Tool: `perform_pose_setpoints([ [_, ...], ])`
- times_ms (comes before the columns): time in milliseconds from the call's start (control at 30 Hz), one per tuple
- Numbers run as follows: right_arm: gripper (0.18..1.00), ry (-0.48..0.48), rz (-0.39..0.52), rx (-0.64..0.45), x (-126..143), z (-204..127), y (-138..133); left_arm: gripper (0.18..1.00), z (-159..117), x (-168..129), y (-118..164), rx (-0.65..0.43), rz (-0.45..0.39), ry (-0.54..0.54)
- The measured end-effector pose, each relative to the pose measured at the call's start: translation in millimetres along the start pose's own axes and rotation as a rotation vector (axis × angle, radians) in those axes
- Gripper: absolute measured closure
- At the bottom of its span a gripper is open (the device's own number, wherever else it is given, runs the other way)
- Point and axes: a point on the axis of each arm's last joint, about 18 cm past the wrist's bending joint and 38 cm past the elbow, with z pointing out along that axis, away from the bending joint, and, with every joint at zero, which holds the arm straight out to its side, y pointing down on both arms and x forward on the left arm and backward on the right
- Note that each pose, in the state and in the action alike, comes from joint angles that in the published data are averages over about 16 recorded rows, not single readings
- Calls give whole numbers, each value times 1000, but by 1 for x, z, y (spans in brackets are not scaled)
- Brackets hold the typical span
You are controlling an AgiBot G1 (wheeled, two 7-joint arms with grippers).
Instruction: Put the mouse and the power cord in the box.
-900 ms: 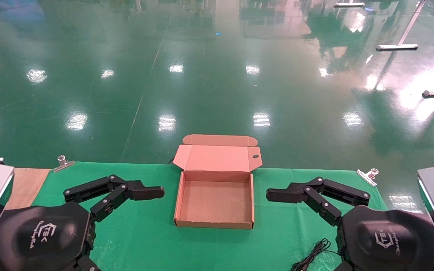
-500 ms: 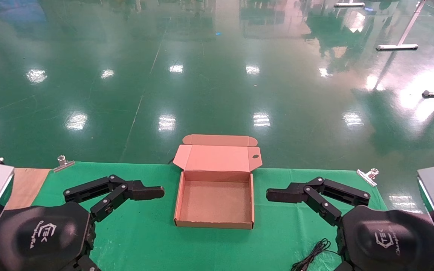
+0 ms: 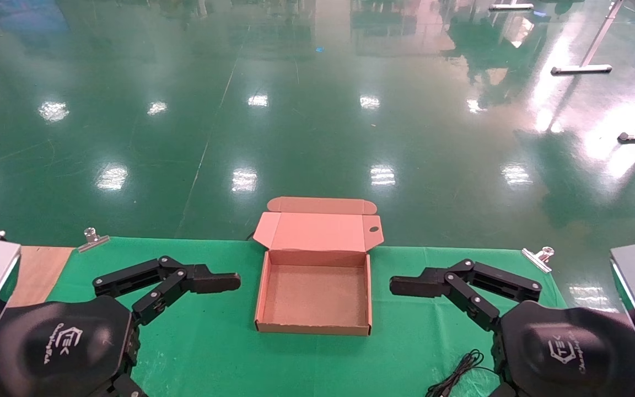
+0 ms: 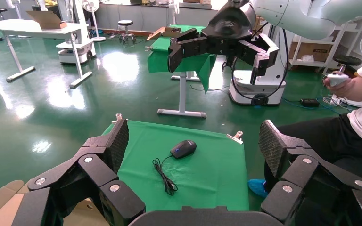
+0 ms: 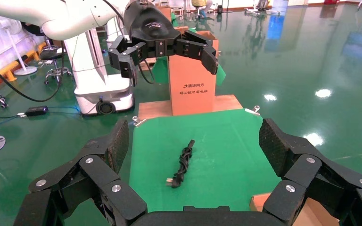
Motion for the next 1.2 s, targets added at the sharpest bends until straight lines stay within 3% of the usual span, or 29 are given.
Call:
perform_pose_setpoints([
  [233,178,-9,-47,-72,0,2,8,183,4,0,8,-44,1,11],
  [433,178,-24,-145,-241,4,5,28,183,10,-5,29,-174,18,28],
  [600,178,-42,-268,-457,16,3,55,183,12,-17,59,-364,52,42],
  [900,178,-81,-498,-844,49,-8,107,183,-3,-55,124,-799,149,60],
  [1200,178,-117,-647,-1082,85,-10,159,183,-20,-89,178,-1098,203,109],
])
